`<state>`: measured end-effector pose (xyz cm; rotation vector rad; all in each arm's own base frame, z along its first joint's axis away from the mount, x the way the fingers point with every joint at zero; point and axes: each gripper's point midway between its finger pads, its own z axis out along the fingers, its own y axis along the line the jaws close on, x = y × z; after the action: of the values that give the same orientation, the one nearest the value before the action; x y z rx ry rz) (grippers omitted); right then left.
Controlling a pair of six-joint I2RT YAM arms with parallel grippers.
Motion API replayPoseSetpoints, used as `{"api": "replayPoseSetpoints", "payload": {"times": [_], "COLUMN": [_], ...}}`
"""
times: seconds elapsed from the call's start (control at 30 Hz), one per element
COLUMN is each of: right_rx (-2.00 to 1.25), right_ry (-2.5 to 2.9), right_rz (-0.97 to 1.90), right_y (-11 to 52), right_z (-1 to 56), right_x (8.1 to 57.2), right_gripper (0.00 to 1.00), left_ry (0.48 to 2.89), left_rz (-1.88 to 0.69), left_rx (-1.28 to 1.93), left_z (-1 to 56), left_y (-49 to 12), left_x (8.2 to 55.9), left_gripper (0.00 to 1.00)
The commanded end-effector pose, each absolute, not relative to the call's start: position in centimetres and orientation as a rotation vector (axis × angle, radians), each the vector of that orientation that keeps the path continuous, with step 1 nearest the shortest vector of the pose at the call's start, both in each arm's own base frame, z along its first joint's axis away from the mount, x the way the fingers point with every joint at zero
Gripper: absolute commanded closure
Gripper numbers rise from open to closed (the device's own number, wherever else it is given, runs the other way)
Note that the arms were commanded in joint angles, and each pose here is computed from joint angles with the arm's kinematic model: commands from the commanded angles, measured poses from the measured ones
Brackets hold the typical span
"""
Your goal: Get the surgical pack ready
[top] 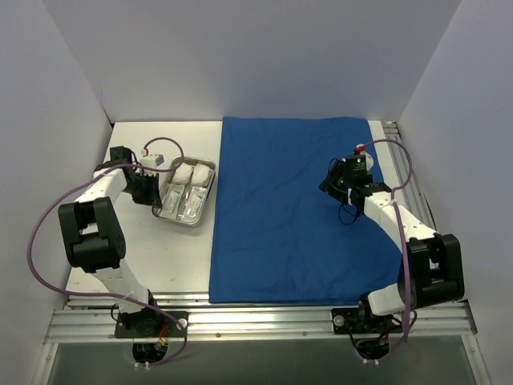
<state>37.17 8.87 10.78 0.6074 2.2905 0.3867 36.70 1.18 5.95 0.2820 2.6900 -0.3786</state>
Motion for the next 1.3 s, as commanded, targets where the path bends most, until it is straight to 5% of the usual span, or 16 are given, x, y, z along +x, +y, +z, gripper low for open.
{"api": "replayPoseSetpoints", "payload": {"times": [0.0, 0.33, 0.6, 1.13, 1.27], "right_rx": [0.606, 0.709, 0.880, 0.572, 0.377], "right_ry": [2.374, 2.347, 2.291, 2.261, 2.332], "right_rz": [0.342, 0.265, 0.276, 0.451, 0.486], "right_y": [7.8, 3.2, -2.8, 2.7, 7.4], "right_z": [8.4, 7.7, 6.9, 10.0, 9.4], "right_x": [35.9, 35.1, 34.7, 36.3, 37.8], "right_gripper": [0.55, 0.53, 0.53, 0.58, 0.59], "left_ry": [2.539, 2.572, 2.539, 2.566, 2.546], "left_rz": [-0.528, -0.513, -0.479, -0.459, -0.469], "left_rx": [0.316, 0.400, 0.672, 1.102, 1.151], "left_z": [8.8, 9.8, 10.2, 5.0, 5.4], "left_y": [-0.7, -2.6, -9.6, -21.1, -22.5], "left_x": [38.9, 38.5, 39.3, 41.3, 40.9], "left_gripper": [0.98, 0.98, 0.98, 0.98, 0.75]}}
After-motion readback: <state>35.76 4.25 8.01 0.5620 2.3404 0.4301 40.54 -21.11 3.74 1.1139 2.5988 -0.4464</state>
